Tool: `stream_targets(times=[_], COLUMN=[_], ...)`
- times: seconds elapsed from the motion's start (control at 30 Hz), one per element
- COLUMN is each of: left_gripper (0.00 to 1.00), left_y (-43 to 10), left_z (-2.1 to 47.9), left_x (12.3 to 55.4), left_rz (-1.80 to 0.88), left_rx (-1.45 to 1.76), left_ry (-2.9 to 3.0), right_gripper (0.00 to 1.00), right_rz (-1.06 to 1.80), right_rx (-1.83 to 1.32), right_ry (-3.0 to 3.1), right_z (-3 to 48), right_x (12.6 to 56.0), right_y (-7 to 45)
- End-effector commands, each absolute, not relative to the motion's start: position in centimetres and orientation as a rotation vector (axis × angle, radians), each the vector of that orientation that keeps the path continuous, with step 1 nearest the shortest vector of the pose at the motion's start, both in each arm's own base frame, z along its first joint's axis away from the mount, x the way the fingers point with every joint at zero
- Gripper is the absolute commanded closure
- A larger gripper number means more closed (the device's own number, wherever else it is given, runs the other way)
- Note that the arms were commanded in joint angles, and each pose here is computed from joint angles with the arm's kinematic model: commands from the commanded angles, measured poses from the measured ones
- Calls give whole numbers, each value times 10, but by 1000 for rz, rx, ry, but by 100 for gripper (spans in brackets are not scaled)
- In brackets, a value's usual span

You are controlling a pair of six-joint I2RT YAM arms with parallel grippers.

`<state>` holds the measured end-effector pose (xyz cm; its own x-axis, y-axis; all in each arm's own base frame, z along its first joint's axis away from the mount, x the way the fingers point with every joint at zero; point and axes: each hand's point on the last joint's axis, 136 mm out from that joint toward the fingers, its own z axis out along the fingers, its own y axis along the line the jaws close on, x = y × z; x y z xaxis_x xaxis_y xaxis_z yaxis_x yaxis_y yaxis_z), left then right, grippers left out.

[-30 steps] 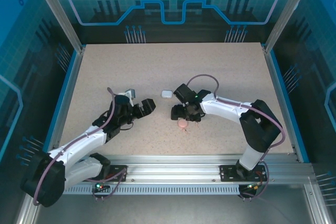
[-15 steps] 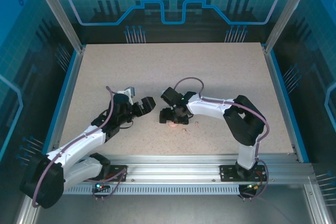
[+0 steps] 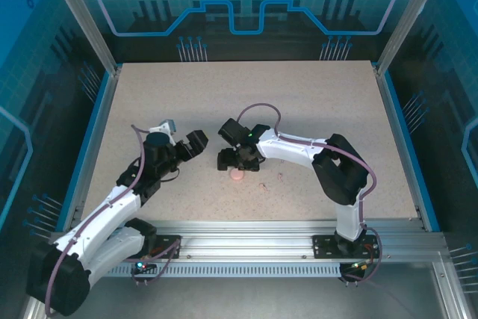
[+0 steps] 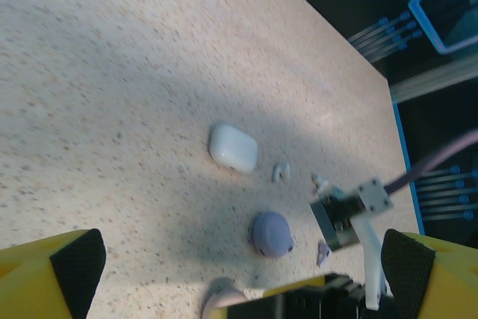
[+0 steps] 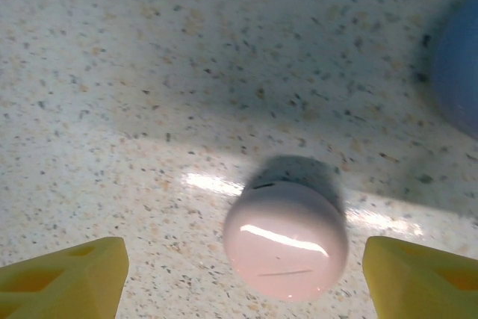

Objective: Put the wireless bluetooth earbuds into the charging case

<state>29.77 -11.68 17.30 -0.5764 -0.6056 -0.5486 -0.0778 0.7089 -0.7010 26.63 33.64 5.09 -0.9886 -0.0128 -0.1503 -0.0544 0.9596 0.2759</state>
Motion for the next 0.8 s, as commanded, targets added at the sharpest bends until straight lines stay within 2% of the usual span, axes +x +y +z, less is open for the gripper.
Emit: stream_targets(times=[0.0, 0.43, 0.63, 0.77], left_gripper=[1, 1, 1, 1], left_y=[-105, -103, -103, -102], left_z=[184, 194, 204, 208], left_x=[300, 303, 308, 310], left_rz=[-812, -858, -889, -889], left_rx=[-577, -592, -610, -613], left_ry=[2071, 2036, 1991, 1982], right_gripper=[17, 18, 19, 18], right_rz=[355, 507, 549, 453], right_rx=[-12, -140, -276, -226], right_ry=[2999, 3014, 2958, 2916], right_z=[44, 33, 44, 63], right_x=[256, 275, 284, 289], right_y=[330, 384, 410, 401])
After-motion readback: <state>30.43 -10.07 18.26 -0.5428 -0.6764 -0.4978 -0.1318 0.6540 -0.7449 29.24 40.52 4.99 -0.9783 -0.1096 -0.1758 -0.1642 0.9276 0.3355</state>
